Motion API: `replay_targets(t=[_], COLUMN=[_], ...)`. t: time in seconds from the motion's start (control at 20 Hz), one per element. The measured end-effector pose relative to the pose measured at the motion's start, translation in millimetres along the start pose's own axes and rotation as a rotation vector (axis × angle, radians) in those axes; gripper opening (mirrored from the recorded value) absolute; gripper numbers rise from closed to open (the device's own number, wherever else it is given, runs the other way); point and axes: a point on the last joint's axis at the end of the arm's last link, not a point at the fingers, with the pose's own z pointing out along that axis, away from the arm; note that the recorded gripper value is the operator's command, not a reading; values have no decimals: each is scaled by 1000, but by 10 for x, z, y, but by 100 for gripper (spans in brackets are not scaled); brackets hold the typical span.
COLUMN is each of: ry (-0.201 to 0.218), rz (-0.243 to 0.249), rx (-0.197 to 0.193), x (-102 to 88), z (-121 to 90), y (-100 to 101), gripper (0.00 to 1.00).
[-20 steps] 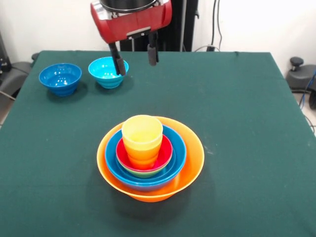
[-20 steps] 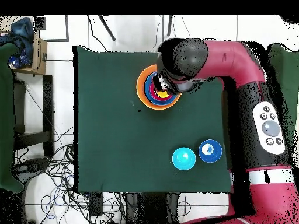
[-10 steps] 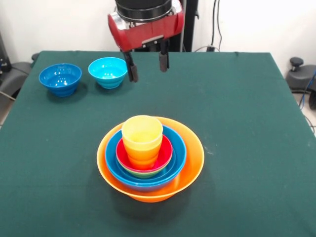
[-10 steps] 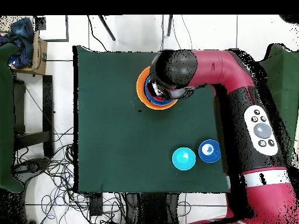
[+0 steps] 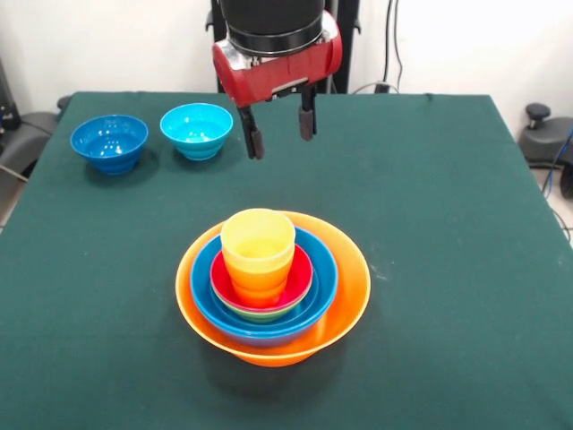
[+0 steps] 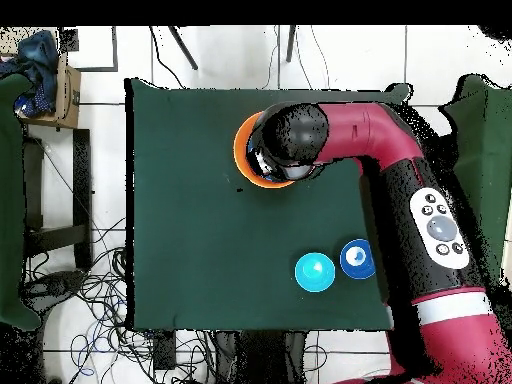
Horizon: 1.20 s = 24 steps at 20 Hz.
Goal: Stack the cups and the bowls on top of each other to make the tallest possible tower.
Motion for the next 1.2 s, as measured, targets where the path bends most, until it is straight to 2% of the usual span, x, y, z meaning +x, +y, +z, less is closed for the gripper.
replay_targets(t=[0.45, 0.85, 1.2], ry=[12, 6, -1], rz=[-20, -37, -25], rx=[4, 16, 29], x=[94, 236, 418], z=[57, -162, -337], y=[78, 123, 0], gripper=[100, 100, 100])
